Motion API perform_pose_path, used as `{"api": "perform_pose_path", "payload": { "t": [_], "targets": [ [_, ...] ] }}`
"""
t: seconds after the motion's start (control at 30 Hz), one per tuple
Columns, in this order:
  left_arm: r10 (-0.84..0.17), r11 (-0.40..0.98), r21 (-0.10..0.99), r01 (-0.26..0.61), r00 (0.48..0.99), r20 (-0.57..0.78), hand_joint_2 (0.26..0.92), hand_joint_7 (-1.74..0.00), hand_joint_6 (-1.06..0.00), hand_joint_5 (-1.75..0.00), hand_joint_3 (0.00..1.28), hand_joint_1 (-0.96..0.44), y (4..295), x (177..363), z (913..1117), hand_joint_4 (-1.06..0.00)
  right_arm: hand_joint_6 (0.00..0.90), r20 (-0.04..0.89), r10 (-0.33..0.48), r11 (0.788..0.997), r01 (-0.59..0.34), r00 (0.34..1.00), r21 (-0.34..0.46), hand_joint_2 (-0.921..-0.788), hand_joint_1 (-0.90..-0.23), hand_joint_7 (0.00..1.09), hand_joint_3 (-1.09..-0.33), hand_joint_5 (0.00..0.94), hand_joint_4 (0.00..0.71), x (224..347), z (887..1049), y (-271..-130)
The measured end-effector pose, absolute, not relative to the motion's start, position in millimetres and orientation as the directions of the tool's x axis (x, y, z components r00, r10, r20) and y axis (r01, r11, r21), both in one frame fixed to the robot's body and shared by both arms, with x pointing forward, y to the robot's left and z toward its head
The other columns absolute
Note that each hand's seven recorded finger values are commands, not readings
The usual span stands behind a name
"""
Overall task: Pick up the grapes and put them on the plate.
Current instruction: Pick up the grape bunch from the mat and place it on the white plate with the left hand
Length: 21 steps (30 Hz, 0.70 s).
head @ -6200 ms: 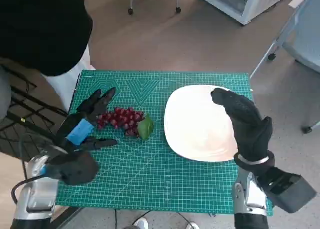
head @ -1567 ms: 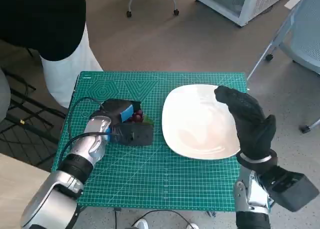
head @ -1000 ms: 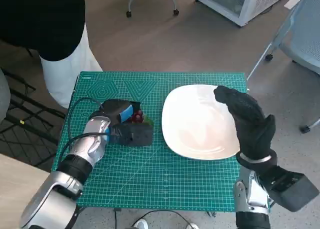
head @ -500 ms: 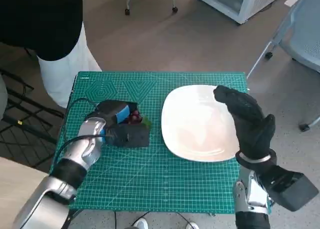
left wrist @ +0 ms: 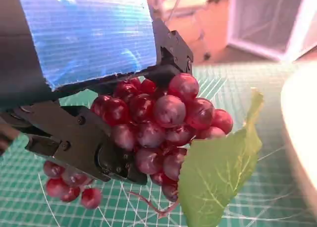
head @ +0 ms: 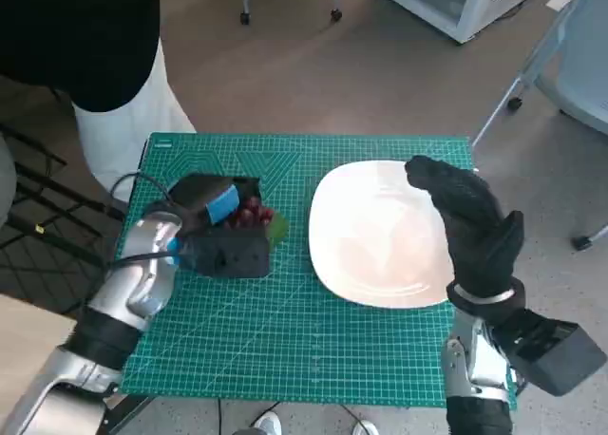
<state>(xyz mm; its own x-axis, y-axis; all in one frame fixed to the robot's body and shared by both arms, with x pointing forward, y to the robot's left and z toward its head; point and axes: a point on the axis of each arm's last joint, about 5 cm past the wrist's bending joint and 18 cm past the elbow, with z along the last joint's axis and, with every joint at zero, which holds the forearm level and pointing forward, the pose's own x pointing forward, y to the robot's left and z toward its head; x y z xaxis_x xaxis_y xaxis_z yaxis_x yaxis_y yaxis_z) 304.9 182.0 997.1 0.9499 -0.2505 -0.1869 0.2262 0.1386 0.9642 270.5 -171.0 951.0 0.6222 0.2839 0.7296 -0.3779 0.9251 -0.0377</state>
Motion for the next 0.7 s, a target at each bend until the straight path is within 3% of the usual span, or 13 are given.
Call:
{"api": "perform_pose_path", "payload": {
  "t": [0.7],
  "targets": [
    [-0.307, 0.159, 0.985, 0.072, 0.952, -0.02, 0.921, -1.29, -0.53, -1.18, 0.13, 0.0, 185.0, 288.1, 1034.4, -0.65, 0.02, 0.729, 0.277, 0.925, -0.378, 0.625, -0.027, -0.921, -0.42, 0.59, -0.564, 0.001, 0.313, 270.8, 949.4, -169.1]
  ]
}}
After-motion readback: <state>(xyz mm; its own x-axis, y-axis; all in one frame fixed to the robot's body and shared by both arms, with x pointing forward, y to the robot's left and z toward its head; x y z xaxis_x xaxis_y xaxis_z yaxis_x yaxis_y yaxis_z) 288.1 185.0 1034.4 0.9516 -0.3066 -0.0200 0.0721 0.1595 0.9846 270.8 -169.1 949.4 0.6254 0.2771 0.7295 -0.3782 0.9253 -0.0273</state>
